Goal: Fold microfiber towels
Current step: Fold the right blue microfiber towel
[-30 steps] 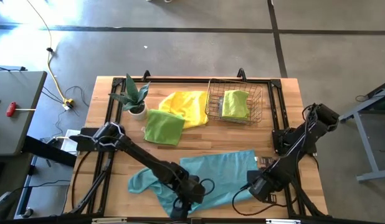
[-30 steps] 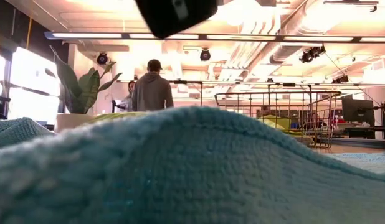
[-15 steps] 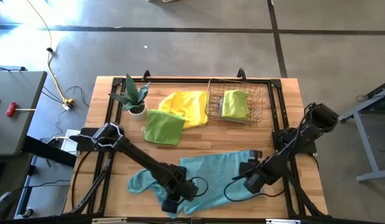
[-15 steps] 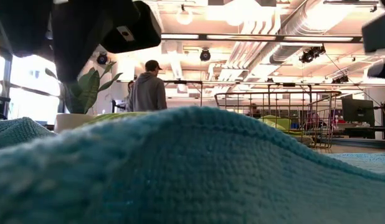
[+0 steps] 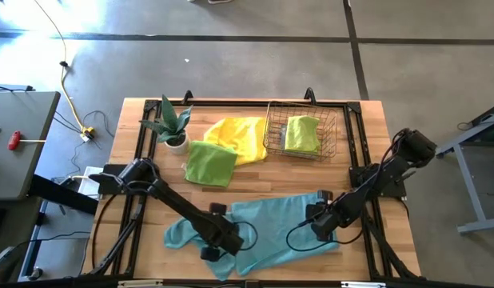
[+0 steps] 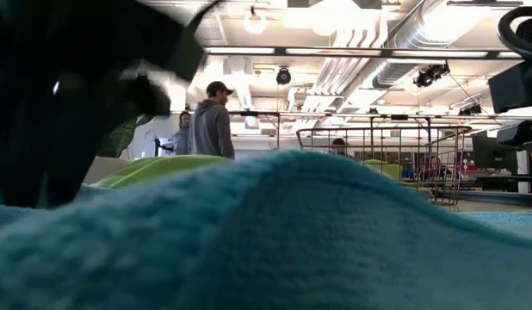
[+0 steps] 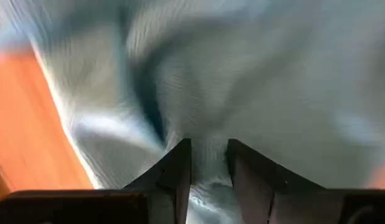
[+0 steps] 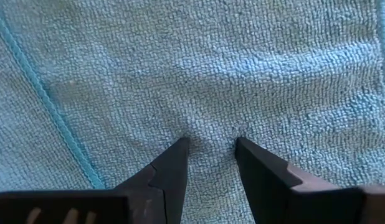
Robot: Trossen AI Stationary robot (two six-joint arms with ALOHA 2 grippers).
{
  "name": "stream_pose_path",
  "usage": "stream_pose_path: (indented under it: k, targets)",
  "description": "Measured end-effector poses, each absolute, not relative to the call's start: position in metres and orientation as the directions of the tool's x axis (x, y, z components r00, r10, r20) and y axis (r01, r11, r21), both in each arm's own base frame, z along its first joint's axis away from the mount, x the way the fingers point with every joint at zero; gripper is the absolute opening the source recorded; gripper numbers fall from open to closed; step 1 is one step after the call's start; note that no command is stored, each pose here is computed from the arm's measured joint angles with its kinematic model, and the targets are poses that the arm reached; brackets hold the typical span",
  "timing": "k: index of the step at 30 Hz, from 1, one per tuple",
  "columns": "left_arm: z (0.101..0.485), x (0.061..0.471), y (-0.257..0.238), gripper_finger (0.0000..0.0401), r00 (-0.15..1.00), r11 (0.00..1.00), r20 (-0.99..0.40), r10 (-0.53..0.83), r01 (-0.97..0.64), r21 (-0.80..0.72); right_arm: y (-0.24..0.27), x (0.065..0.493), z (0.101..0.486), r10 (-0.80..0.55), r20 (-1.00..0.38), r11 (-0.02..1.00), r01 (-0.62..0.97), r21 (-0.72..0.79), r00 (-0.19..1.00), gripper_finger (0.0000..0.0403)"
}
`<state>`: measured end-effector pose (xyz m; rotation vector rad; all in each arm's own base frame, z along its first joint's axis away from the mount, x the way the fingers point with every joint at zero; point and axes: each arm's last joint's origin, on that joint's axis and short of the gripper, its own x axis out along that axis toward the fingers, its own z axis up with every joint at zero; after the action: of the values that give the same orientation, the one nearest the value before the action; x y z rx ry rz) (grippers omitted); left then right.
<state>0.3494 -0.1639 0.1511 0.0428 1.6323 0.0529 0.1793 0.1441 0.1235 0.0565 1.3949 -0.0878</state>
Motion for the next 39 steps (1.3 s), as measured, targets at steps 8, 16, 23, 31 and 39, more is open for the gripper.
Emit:
stream_pose_path:
  k: [8,16,23,31,39]
  targets:
    - [0.121,0.302,-0.141,0.0094,-0.376,0.969,-0.902,0.213,-0.035,0.243,0.140,0.174,0.129,-0.038,-0.984,0.992,0.123,-0.017,0.173,0.0134]
    - [0.118,0.271,-0.131,0.0094,-0.585,0.908,-0.738,0.338,-0.004,0.419,0.140,0.175,0.129,-0.035,-0.982,0.992,0.129,-0.011,0.184,0.0134]
    - [0.163,0.289,-0.143,0.0094,-0.446,0.907,-0.814,0.372,-0.010,0.420,0.137,0.190,0.139,-0.058,-0.972,0.987,0.157,-0.022,0.229,0.0134]
    - [0.216,0.324,-0.150,0.0094,0.018,0.899,-0.906,0.423,-0.129,0.418,0.120,0.205,0.143,-0.119,-0.956,0.969,0.243,-0.052,0.269,0.0134]
    - [0.210,0.371,-0.140,0.0094,0.331,0.943,-0.886,0.326,-0.044,0.330,0.098,0.218,0.144,-0.226,-0.926,0.939,0.320,-0.124,0.304,0.0134]
